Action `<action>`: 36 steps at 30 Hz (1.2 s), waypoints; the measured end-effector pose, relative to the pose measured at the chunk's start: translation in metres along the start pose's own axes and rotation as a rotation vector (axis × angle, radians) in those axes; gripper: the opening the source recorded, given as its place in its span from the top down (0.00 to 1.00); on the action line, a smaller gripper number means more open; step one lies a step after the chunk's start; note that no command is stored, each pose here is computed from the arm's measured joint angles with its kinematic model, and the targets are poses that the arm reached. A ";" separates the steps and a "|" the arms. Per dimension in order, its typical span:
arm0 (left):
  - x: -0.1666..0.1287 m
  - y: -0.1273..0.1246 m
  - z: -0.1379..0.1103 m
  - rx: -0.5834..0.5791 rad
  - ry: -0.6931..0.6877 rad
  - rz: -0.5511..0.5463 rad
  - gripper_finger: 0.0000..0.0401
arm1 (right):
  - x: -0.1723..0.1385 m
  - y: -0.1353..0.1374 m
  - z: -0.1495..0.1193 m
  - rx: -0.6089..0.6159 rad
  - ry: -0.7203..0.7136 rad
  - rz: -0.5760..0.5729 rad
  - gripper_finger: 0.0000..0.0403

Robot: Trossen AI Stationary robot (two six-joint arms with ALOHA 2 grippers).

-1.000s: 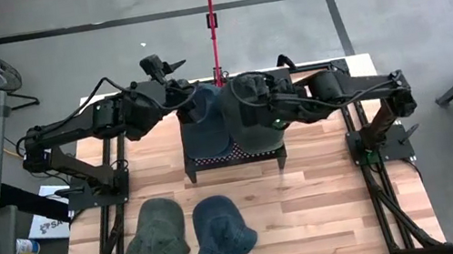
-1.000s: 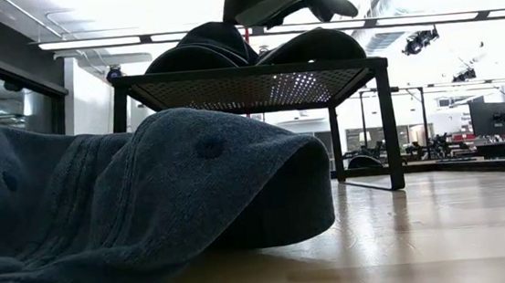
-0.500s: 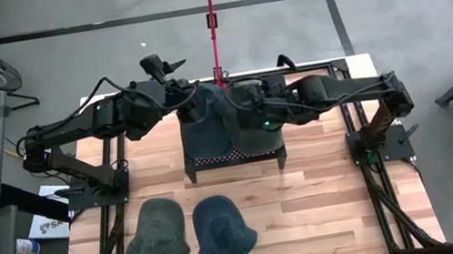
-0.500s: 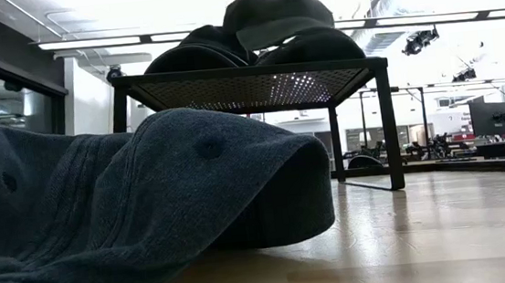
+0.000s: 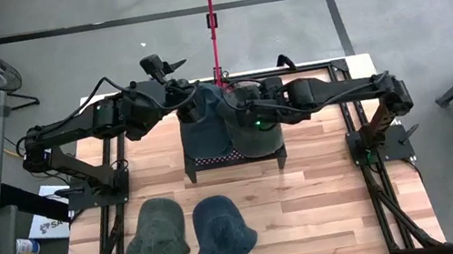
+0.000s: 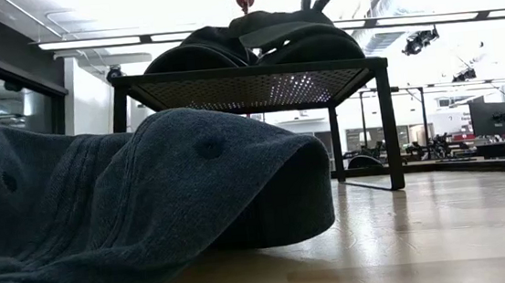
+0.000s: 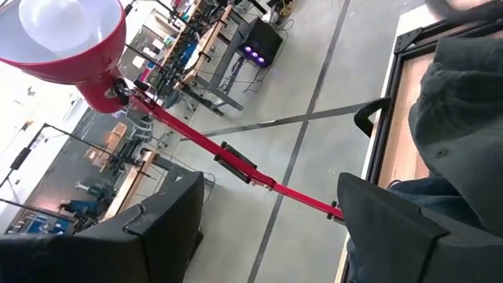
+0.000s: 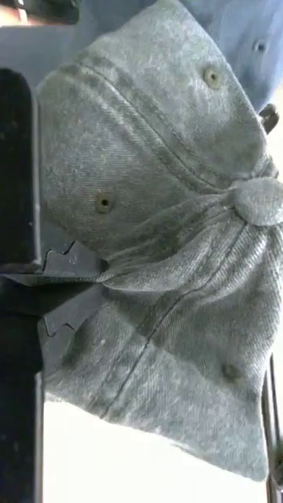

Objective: Pick & Place hat
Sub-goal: Stack the left gray cap on top of the gray cap on the shelf, then stack the gray cap on top of the gray cap on the shelf

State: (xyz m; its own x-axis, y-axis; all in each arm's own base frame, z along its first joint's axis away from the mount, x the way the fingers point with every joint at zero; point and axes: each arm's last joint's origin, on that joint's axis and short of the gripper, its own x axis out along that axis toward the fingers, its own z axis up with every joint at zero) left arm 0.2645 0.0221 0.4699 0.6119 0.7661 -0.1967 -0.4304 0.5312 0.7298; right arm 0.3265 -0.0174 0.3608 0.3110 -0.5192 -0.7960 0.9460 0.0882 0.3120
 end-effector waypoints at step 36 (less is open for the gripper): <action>0.000 -0.001 0.000 -0.022 -0.010 -0.023 0.28 | -0.042 -0.026 0.039 0.015 -0.107 0.167 0.58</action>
State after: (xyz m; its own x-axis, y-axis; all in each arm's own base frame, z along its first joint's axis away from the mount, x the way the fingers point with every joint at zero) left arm 0.2649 0.0217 0.4691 0.6280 0.7502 -0.2067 -0.4308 0.5564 0.7105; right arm 0.2849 -0.0312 0.4066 0.4512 -0.5861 -0.6730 0.8803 0.1685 0.4434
